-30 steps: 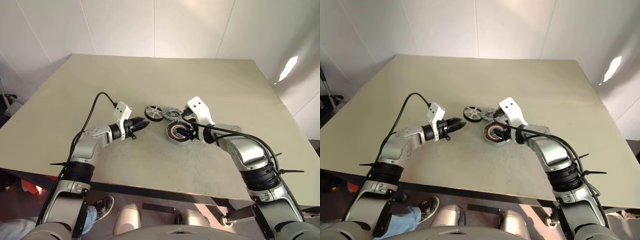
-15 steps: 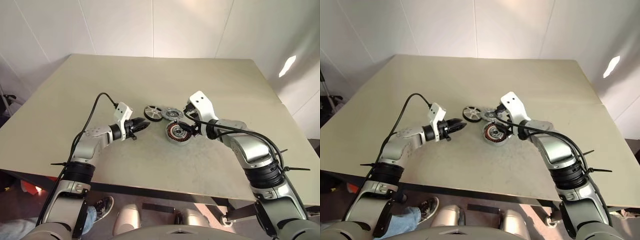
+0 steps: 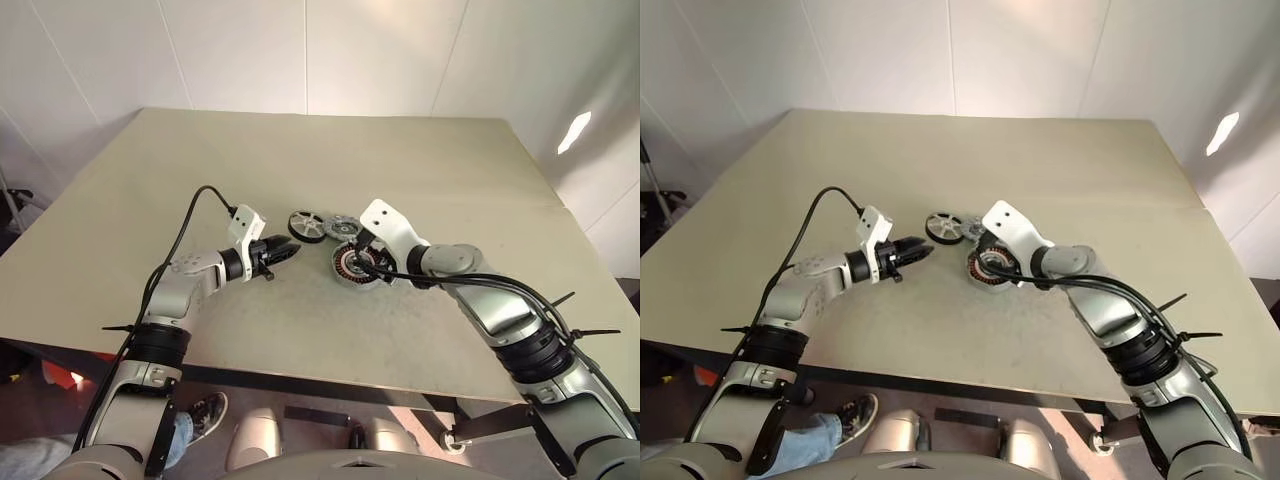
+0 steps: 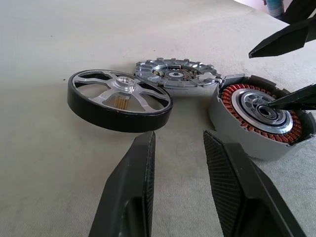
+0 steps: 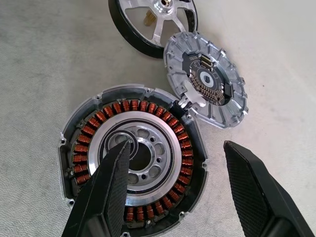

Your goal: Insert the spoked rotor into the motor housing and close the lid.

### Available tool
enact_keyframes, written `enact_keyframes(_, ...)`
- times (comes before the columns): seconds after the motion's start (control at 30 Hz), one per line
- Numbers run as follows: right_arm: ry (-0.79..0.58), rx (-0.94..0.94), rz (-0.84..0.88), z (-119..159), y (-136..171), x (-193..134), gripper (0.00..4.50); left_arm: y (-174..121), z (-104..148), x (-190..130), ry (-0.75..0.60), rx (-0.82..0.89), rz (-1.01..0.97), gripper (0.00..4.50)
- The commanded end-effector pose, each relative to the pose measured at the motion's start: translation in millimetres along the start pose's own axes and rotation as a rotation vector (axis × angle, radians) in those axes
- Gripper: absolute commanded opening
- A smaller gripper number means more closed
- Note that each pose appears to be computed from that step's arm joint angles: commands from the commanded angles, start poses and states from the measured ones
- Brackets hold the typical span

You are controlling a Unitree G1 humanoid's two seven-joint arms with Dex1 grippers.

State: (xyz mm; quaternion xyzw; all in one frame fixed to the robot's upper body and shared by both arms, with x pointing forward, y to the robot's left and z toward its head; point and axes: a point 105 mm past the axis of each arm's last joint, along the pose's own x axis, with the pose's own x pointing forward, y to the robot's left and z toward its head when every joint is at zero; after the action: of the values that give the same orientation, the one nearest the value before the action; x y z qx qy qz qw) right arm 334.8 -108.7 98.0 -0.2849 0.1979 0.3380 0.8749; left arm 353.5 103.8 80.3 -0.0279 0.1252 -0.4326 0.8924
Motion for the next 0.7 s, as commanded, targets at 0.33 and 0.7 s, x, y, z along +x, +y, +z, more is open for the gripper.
enact_keyframes(0.33,-0.037,-0.063,-0.009,14.4,-3.5,3.7,3.39,0.5,9.1,-3.6,-0.035,0.034,0.014,1.63)
enact_keyframes(0.7,-0.017,-0.069,-0.017,8.4,-6.9,5.6,3.39,1.9,8.5,-4.9,-0.033,0.033,0.022,1.63)
